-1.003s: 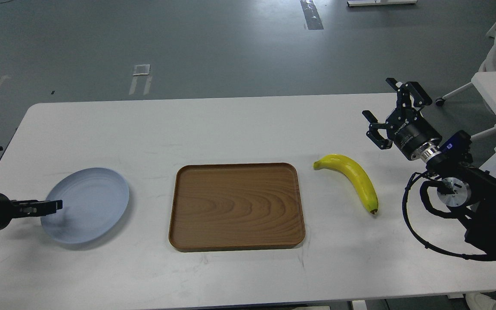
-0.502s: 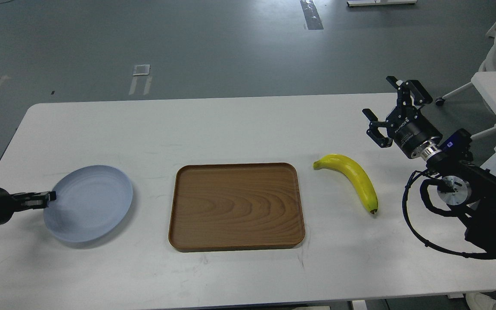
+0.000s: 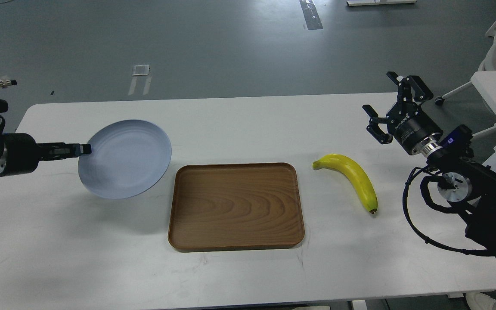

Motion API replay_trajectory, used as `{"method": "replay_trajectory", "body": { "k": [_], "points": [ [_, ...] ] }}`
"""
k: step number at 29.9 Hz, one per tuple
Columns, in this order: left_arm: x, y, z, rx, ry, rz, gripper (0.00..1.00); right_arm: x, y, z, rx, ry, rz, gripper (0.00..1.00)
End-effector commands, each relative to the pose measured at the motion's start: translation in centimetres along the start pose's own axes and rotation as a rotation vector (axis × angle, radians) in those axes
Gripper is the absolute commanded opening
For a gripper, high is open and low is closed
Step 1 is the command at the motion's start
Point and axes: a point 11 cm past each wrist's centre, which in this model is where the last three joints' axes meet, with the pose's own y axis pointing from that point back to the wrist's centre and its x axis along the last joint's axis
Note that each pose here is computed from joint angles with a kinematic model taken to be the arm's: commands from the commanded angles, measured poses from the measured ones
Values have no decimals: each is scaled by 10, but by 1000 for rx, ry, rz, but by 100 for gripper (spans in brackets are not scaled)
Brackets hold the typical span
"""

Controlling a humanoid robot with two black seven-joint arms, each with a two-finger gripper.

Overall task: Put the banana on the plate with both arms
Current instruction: 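Carry the plate with the left gripper onto the wooden tray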

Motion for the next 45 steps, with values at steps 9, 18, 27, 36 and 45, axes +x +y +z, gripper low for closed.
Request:
{"method": "replay_trajectory", "body": {
  "k": [9, 18, 27, 36, 45],
  "points": [
    [-9, -84, 115, -155, -235, -111, 0, -3, -3, -2, 5, -1, -7, 100],
    [-29, -131, 139, -152, -301, -200, 0, -2, -3, -3, 6, 1, -5, 100],
    [-36, -155, 150, -133, -297, -211, 0, -2, -3, -2, 4, 0, -5, 100],
    [-46, -163, 154, -132, -305, -236, 0, -1, -2, -2, 4, 1, -3, 100],
    [-54, -164, 151, -123, -312, -264, 5, -2, -2, -1, 4, 0, -4, 100]
  ]
}}
